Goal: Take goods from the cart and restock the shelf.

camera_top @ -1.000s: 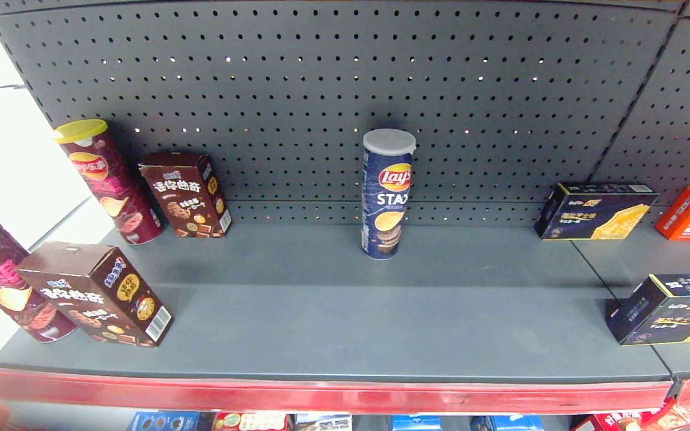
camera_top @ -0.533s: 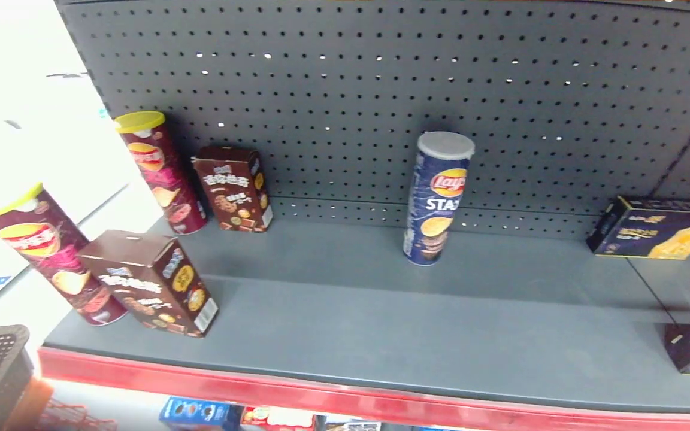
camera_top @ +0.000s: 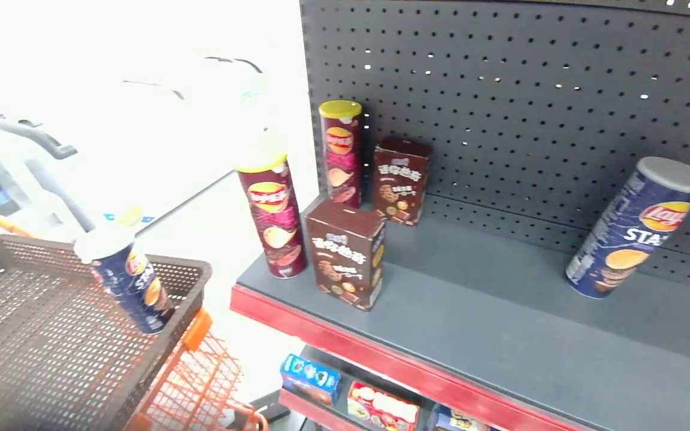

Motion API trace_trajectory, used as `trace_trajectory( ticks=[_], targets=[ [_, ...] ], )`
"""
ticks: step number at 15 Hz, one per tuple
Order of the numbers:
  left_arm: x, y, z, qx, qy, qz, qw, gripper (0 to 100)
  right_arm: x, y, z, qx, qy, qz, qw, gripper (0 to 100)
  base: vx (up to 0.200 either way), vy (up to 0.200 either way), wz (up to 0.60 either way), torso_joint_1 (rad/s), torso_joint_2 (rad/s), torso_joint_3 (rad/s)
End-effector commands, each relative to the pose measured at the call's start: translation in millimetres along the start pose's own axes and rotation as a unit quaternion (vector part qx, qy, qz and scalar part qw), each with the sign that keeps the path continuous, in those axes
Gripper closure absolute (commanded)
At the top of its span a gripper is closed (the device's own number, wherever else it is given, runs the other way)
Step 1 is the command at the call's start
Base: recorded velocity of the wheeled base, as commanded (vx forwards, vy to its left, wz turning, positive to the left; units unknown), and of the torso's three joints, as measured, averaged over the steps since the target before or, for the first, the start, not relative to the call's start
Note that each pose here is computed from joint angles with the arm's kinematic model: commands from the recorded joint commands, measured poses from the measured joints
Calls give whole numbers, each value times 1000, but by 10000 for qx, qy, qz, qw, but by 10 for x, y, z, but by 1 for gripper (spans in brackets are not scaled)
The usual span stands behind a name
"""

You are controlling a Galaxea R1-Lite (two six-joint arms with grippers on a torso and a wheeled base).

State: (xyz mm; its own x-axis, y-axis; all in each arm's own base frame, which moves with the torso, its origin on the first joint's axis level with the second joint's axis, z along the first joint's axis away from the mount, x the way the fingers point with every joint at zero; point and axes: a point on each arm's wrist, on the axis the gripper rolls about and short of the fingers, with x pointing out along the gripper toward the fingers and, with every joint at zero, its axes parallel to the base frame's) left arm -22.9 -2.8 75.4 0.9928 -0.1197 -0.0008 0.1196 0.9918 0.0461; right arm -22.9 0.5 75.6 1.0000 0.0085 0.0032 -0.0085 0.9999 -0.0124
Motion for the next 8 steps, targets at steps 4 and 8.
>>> trace_trajectory(
  ticks=[4,8],
  targets=[
    [0,0,0,0,-4,2,10000,0,1,0,1,0,1,-4,10000,0,0,0,0,0,0,0],
    [0,-1,-1,22,3,-14,10000,0,1,0,1,0,1,-4,10000,0,0,0,0,0,0,0]
  ],
)
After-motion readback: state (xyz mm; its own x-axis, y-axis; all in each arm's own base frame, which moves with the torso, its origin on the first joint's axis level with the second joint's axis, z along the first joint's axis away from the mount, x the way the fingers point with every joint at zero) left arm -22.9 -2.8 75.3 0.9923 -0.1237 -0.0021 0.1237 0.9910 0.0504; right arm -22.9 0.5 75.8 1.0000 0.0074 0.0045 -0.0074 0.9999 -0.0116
